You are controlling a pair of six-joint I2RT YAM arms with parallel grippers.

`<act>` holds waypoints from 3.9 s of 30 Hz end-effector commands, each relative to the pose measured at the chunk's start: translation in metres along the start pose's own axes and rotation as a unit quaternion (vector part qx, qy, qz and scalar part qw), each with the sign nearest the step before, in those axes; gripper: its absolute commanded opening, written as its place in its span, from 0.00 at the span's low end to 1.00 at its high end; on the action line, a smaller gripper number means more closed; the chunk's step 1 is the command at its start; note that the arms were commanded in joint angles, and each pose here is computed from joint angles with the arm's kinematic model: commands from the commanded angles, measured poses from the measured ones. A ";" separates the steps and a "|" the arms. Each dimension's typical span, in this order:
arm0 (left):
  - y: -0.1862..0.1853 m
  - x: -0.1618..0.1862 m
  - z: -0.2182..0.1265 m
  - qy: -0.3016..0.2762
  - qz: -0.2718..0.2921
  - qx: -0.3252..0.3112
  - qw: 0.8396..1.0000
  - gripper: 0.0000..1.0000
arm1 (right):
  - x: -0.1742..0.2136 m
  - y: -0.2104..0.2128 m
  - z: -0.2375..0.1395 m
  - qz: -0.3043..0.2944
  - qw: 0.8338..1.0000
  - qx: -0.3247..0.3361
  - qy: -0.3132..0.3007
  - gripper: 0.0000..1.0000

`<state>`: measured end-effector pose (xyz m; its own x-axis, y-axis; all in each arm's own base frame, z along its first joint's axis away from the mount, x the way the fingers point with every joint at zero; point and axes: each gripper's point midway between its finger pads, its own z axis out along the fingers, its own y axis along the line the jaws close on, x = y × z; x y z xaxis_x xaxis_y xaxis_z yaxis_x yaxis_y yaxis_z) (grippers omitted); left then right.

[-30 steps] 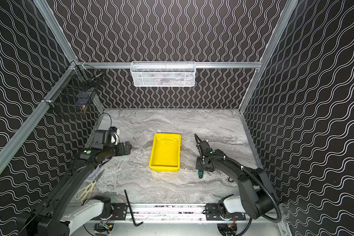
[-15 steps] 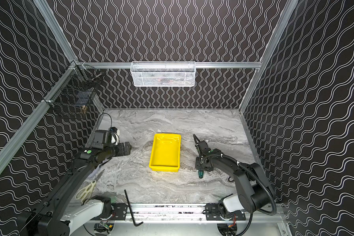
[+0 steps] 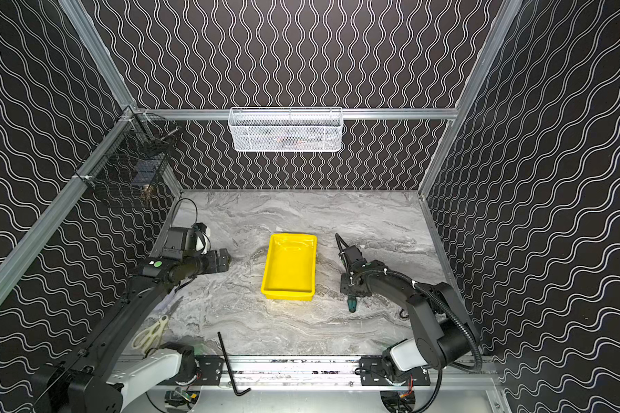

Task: Put the screwdriver in the bin
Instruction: 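Lift the screwdriver with the right gripper and carry it over the bin, then lower the screwdriver into the yellow bin and open the right gripper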

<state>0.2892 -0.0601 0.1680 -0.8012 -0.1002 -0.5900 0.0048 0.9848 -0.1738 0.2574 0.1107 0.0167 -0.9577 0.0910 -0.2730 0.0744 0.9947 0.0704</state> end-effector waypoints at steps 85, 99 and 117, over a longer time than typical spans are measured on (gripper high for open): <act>-0.015 -0.014 0.008 0.004 -0.033 0.116 0.993 0.99 | -0.042 0.228 -0.040 -0.280 0.950 -0.131 -0.048 0.09; -0.009 -0.011 0.010 0.009 -0.037 0.097 0.995 0.99 | -0.042 0.216 0.002 -0.278 0.958 -0.066 -0.025 0.11; -0.007 -0.010 0.014 0.015 -0.043 0.097 0.994 0.99 | -0.043 0.224 0.003 -0.277 0.957 -0.082 -0.024 0.28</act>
<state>0.3035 -0.0684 0.1615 -0.8267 -0.1836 -0.5319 0.0376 0.9251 -0.3778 0.3141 0.3251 0.0348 -0.8275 -0.4483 -0.3379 -0.4866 0.8730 0.0336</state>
